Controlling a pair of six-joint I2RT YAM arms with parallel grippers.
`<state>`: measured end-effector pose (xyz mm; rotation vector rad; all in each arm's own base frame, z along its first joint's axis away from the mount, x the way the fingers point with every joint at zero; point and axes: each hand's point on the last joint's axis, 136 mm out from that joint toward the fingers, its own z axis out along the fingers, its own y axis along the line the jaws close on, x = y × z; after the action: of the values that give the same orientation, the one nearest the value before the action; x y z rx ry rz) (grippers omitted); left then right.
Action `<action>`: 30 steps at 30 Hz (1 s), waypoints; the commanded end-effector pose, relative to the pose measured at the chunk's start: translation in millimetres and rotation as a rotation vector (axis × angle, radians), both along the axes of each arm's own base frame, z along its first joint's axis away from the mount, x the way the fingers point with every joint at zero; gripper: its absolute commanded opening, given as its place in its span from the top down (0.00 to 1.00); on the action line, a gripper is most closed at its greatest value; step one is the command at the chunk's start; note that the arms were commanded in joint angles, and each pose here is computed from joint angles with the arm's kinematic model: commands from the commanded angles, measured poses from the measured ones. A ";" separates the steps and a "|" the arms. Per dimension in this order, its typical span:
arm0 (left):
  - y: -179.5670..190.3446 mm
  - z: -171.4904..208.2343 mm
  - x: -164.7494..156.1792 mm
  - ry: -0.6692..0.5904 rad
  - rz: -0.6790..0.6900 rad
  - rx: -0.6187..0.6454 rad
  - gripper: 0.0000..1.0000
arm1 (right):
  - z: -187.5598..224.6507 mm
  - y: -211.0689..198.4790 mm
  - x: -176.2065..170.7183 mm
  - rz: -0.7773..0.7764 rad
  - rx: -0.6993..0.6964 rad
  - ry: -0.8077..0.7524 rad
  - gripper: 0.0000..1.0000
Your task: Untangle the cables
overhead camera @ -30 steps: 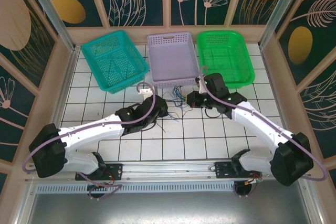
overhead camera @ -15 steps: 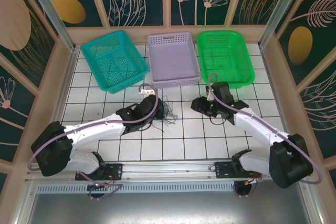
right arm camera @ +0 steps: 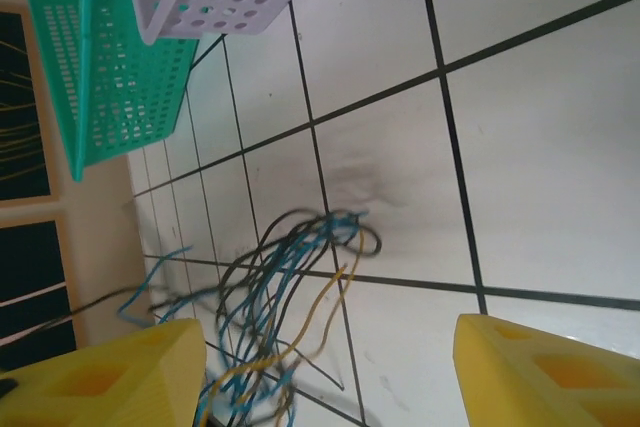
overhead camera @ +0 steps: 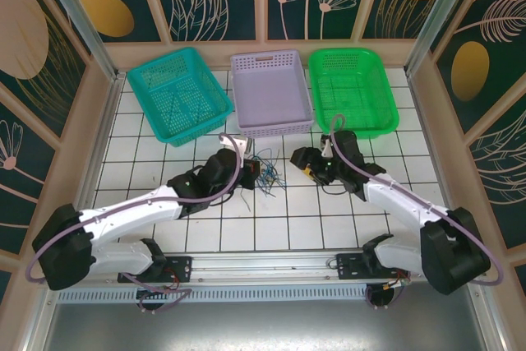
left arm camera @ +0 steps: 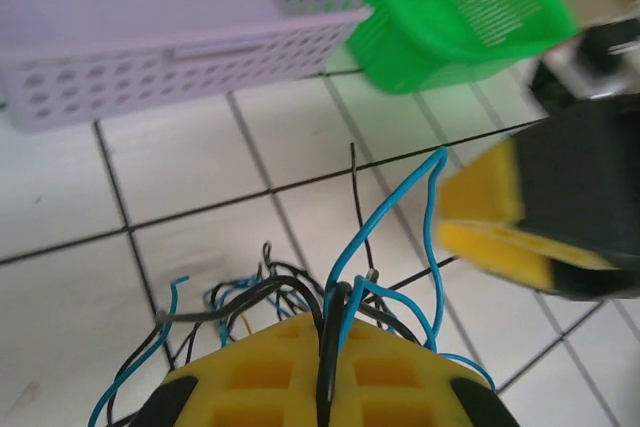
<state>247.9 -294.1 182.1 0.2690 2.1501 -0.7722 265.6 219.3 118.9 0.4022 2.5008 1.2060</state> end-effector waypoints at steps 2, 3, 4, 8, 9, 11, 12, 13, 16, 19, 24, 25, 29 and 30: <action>-4.6 21.2 -3.6 -0.091 -0.066 -0.013 1.00 | 11.2 21.1 12.7 0.000 0.109 0.020 0.32; -5.1 21.3 -4.3 -0.091 -0.070 -0.014 1.00 | 9.1 24.6 13.4 0.000 0.134 0.037 0.31; -5.8 22.8 -4.8 -0.091 -0.072 -0.022 1.00 | 6.7 27.7 13.4 -0.001 0.159 0.054 0.31; -9.2 34.0 -7.3 -0.104 -0.082 -0.092 1.00 | 1.9 48.5 12.3 0.014 0.296 0.139 0.31; -8.8 35.0 -7.0 -0.106 -0.078 -0.101 1.00 | 2.8 55.4 10.8 0.027 0.327 0.157 0.31; -9.3 34.7 -7.2 -0.107 -0.078 -0.109 1.00 | 4.1 66.5 6.6 0.041 0.364 0.190 0.31; -10.2 34.4 -6.9 -0.106 -0.079 -0.112 1.00 | 3.7 70.4 4.8 0.039 0.379 0.210 0.29; -11.0 32.9 -7.0 -0.101 -0.080 -0.111 1.00 | 3.1 76.7 0.0 0.048 0.391 0.230 0.29; -12.1 32.0 -6.6 -0.095 -0.079 -0.119 1.00 | -4.6 88.5 -9.9 0.052 0.418 0.299 0.31; -10.2 36.7 -6.5 -0.107 -0.070 -0.138 1.00 | -12.0 85.1 -7.3 0.006 0.431 0.320 0.47; 5.3 48.5 -6.2 -0.137 -0.016 -0.149 1.00 | -27.2 55.4 1.9 -0.083 0.327 0.300 1.00; 11.5 49.7 -5.1 -0.141 0.011 -0.146 1.00 | -29.3 40.0 10.2 -0.125 0.306 0.287 1.00; 42.7 40.0 2.4 -0.114 0.163 -0.077 1.00 | -30.9 -6.7 17.6 -0.218 0.168 0.216 1.00; 48.6 36.4 3.9 -0.102 0.195 -0.064 1.00 | -29.8 -15.6 18.4 -0.231 0.145 0.197 1.00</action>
<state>243.8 -270.9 227.9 0.1907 1.9780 -0.8259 287.3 236.2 98.0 0.8807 2.4280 1.5139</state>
